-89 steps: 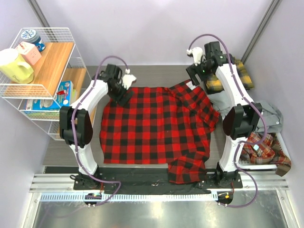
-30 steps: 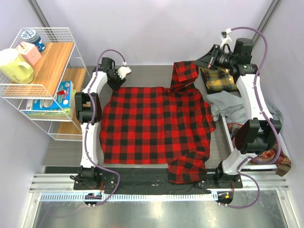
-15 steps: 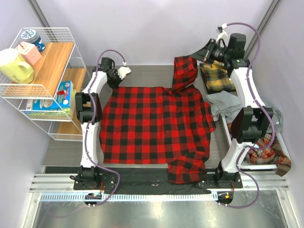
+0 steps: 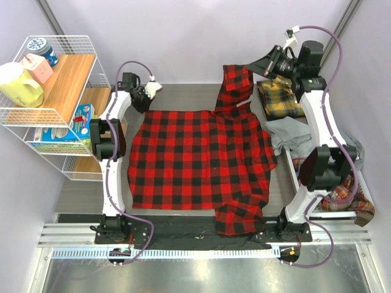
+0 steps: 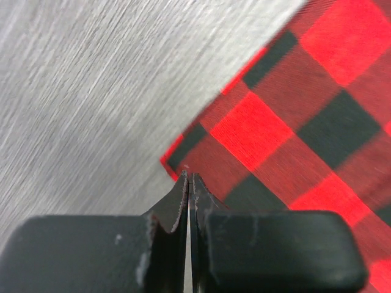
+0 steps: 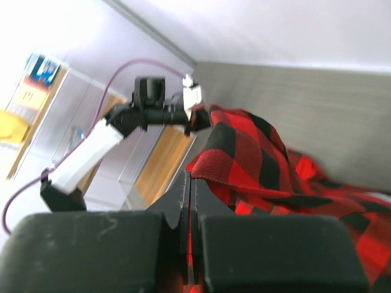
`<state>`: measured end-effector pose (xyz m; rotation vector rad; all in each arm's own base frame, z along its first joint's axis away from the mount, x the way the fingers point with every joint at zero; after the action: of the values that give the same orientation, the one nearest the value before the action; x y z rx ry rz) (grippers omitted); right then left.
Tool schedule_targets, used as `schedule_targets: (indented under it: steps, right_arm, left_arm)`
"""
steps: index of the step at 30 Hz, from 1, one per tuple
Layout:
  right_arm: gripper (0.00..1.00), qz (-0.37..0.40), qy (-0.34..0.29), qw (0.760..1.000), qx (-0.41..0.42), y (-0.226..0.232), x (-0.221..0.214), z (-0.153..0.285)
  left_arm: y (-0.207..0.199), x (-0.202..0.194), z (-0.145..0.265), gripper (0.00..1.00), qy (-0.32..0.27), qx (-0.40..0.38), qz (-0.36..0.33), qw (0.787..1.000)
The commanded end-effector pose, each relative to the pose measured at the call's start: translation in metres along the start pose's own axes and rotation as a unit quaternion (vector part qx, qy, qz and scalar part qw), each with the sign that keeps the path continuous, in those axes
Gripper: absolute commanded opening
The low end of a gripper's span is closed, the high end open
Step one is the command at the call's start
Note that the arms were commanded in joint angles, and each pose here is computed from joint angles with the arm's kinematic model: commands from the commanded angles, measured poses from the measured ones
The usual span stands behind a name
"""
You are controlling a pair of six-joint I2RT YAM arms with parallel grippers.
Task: Fold and stack the long sleeve shirts
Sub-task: Fold the shirt
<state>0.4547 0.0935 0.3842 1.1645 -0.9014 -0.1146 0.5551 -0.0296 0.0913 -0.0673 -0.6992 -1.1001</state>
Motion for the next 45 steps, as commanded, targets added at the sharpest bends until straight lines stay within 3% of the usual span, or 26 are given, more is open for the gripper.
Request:
schedule_targets:
  steps: [1,2,3,7,15,20,26,32,37,39,45]
  right_arm:
    - [0.01,0.069,-0.015,0.996,0.05,0.068,-0.017,0.044]
    - [0.01,0.067,-0.013,0.997,0.043,0.065,-0.021,0.045]
    - [0.01,0.06,-0.01,0.998,0.035,0.057,-0.027,0.045]
    - [0.01,0.061,-0.012,0.997,0.033,0.054,-0.029,0.045]
    - [0.01,0.064,-0.012,0.997,0.035,0.055,-0.022,0.04]
    - [0.01,0.061,-0.008,0.998,0.034,0.052,-0.021,0.038]
    - [0.01,0.063,-0.007,0.997,0.032,0.053,-0.02,0.038]
    - [0.01,0.059,-0.006,0.998,0.029,0.049,-0.02,0.035]
    - [0.01,0.058,-0.005,0.998,0.029,0.047,-0.019,0.033]
    - [0.01,0.056,-0.004,0.998,0.03,0.047,-0.019,0.033]
    - [0.01,0.067,-0.007,0.997,0.036,0.054,-0.014,0.032]
  left_arm:
    - [0.017,0.042,0.053,0.0,-0.069,0.049,-0.032,0.996]
    - [0.015,0.04,0.048,0.01,-0.067,0.044,-0.033,0.996]
    - [0.018,0.04,0.046,0.12,-0.063,0.051,-0.034,0.996]
    - [0.028,0.039,0.028,0.31,-0.052,0.06,-0.014,0.997]
    - [0.012,0.011,-0.002,0.42,-0.016,0.014,-0.005,1.0]
    - [0.005,-0.005,-0.012,0.43,0.001,-0.009,0.003,1.0]
    - [-0.006,-0.015,-0.021,0.43,0.021,-0.049,0.021,0.998]
    - [-0.012,-0.019,-0.02,0.31,0.038,-0.069,0.021,0.997]
    - [-0.027,-0.033,-0.025,0.16,0.062,-0.119,0.003,0.991]
    - [-0.031,-0.038,-0.026,0.03,0.068,-0.132,-0.006,0.989]
    - [-0.003,-0.011,-0.009,0.0,0.017,-0.039,0.011,0.999]
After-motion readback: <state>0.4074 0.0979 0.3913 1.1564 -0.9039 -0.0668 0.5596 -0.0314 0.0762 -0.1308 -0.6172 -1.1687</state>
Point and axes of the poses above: each gripper's point midway between its finger pads, its own z axis back along the fingers, its own y axis along the line the jaws close on, x = y × z, the point moved 6 cm from there along z, back along the fingers, and after that the axes turned 13 degrees about -z, right-handed, at the moved point
